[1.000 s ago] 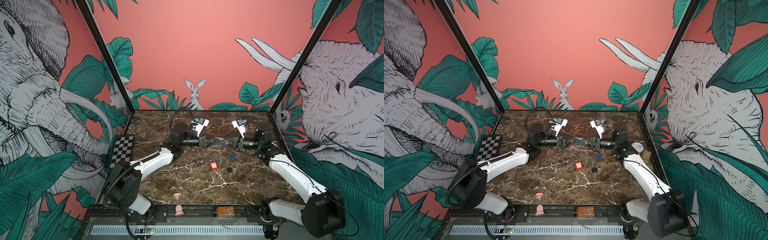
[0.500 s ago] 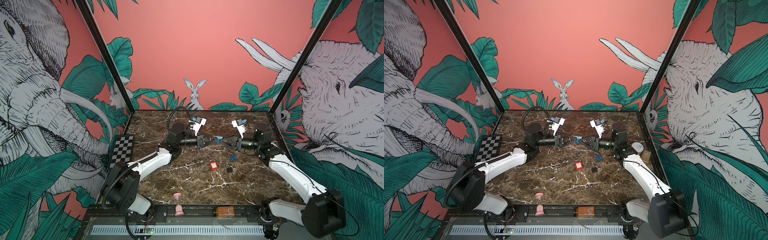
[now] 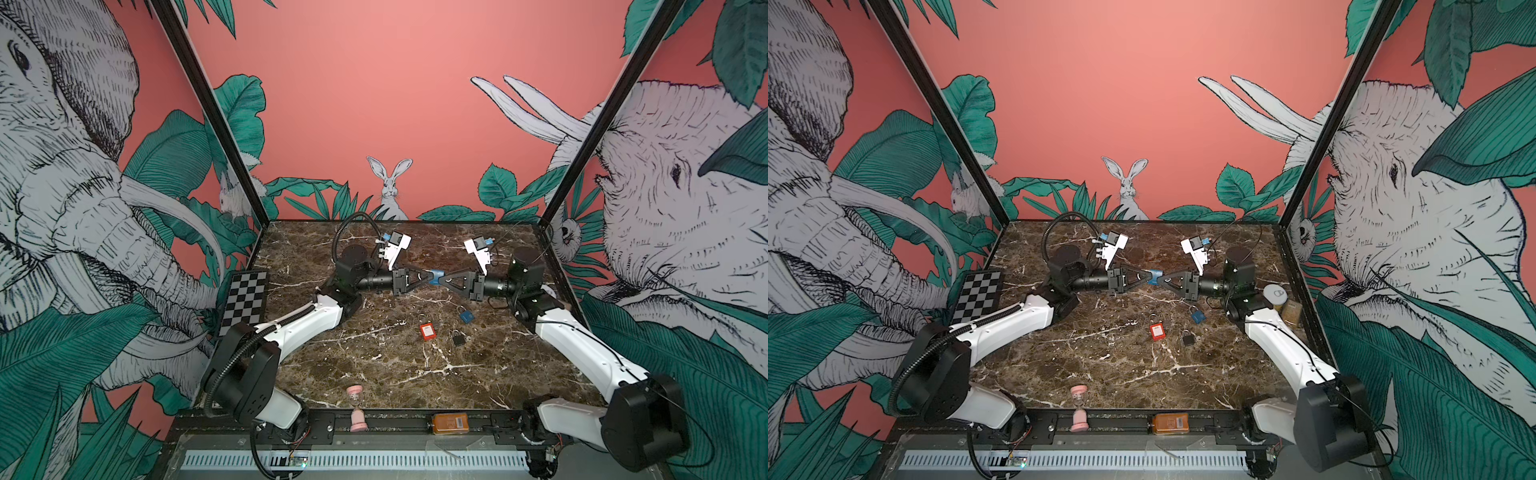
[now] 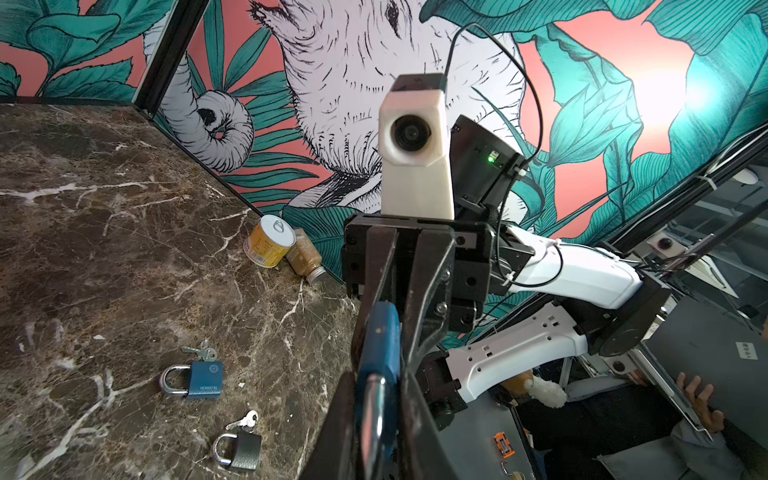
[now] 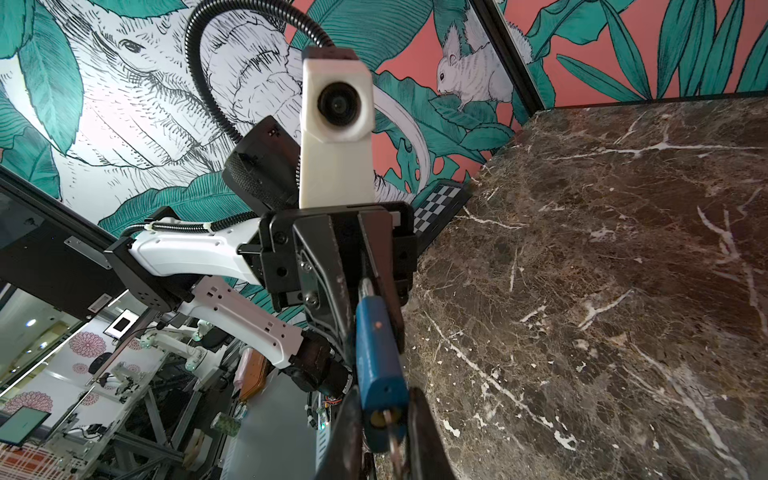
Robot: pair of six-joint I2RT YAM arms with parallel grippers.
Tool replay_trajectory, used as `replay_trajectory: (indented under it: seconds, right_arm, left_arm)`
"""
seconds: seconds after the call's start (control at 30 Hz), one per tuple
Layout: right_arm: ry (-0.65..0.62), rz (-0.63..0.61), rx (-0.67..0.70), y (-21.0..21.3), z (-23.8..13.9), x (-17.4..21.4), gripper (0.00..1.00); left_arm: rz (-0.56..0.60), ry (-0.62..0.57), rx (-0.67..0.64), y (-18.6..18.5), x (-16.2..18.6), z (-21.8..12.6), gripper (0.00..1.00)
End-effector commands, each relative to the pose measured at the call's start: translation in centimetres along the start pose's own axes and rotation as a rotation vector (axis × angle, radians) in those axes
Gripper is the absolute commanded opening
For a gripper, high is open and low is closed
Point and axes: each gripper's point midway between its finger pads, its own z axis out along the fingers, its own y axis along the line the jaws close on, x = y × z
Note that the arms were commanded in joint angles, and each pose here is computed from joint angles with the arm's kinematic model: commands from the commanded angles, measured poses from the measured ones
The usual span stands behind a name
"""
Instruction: Lock with the key
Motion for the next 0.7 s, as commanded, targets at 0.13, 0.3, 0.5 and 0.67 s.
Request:
replay_trajectory:
  seconds: [0.13, 0.3, 0.5, 0.67]
  right_arm:
    - [-0.01, -0.052, -0.037, 1.0, 0.4, -0.5, 0.0]
    - [-0.002, -0.05, -0.039, 1.0, 0.6, -0.3, 0.0]
    - [-0.01, -0.033, -0.004, 0.2, 0.6, -0.3, 0.0]
    - [-0.014, -0.017, 0.048, -0.7, 0.0, -0.5, 0.18]
  left_arm:
    - [0.04, -0.005, 0.047, -1.3, -0.5, 0.3, 0.26]
    - [0.038, -0.006, 0.044, -1.2, -0.5, 0.3, 0.26]
    - [0.037, -0.005, 0.049, -1.4, -0.5, 0.3, 0.03]
    - [0.038, -0.021, 0.016, -0.8, -0.4, -0.1, 0.0]
